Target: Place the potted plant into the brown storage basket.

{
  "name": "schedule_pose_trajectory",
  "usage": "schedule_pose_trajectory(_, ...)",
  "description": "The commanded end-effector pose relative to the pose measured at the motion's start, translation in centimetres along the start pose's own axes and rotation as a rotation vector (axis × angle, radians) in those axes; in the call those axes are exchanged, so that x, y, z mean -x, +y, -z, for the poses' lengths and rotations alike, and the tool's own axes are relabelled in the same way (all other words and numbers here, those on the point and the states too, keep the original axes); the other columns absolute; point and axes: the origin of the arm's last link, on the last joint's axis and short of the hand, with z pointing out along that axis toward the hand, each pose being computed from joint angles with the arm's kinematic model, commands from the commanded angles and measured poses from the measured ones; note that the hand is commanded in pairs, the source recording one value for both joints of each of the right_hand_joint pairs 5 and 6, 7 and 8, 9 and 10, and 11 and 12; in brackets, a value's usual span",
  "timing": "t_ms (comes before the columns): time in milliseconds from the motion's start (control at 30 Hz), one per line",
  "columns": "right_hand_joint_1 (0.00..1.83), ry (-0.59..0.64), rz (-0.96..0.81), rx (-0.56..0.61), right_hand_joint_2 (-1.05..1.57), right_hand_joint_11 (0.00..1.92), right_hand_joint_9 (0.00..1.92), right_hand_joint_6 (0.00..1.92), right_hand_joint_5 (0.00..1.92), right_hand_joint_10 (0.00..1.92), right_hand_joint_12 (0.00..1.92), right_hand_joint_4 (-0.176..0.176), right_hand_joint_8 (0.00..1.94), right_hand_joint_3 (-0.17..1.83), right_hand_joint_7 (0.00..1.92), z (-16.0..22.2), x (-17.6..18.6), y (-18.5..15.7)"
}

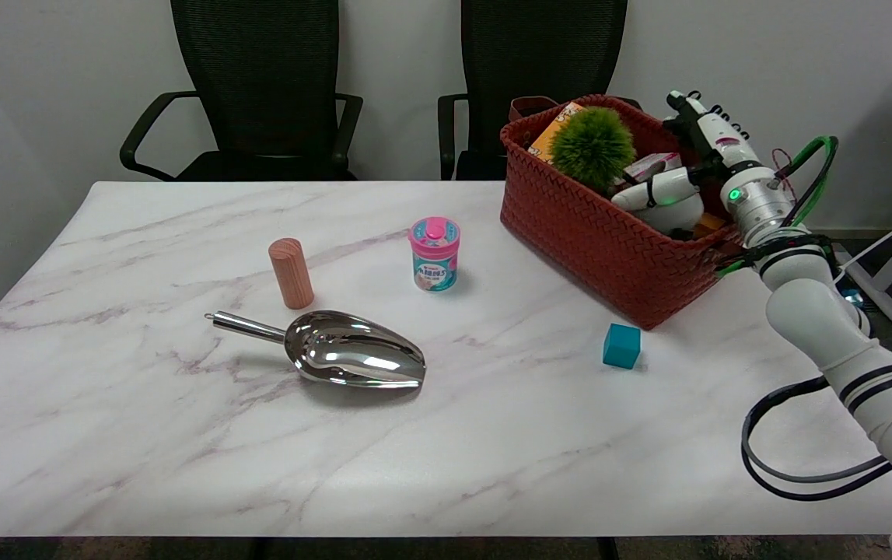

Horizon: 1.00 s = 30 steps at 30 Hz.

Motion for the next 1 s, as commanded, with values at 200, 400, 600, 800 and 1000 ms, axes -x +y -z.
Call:
schedule_pose_trajectory(200,0.99,0.082,-0.003,-0.065,0.31,0.29,0.22,0.06,0.06,0.22,0.29,0.000,0.24,-0.17,0.24,0.9,-1.8,-2.1)
schedule_pose_trajectory(400,0.96,0.263,-0.123,-0.110,0.34,0.27,0.20,0.04,0.04,0.20,0.27,0.000,0.21,-0.17,0.21,3.3,-5.1,-3.6)
schedule_pose_trajectory(600,0.92,0.427,-0.261,-0.137,0.40,0.28,0.24,0.00,0.00,0.24,0.28,0.000,0.21,-0.17,0.21,7.7,-6.7,-4.8)
schedule_pose_trajectory(800,0.91,0.470,-0.334,-0.182,0.46,0.29,0.26,0.01,0.01,0.26,0.29,0.000,0.25,-0.17,0.25,11.6,-5.8,-7.0)
schedule_pose_trajectory(1000,0.90,0.554,-0.343,-0.250,0.51,0.29,0.27,0.01,0.01,0.27,0.29,0.000,0.27,-0.17,0.27,15.3,-3.9,-9.1)
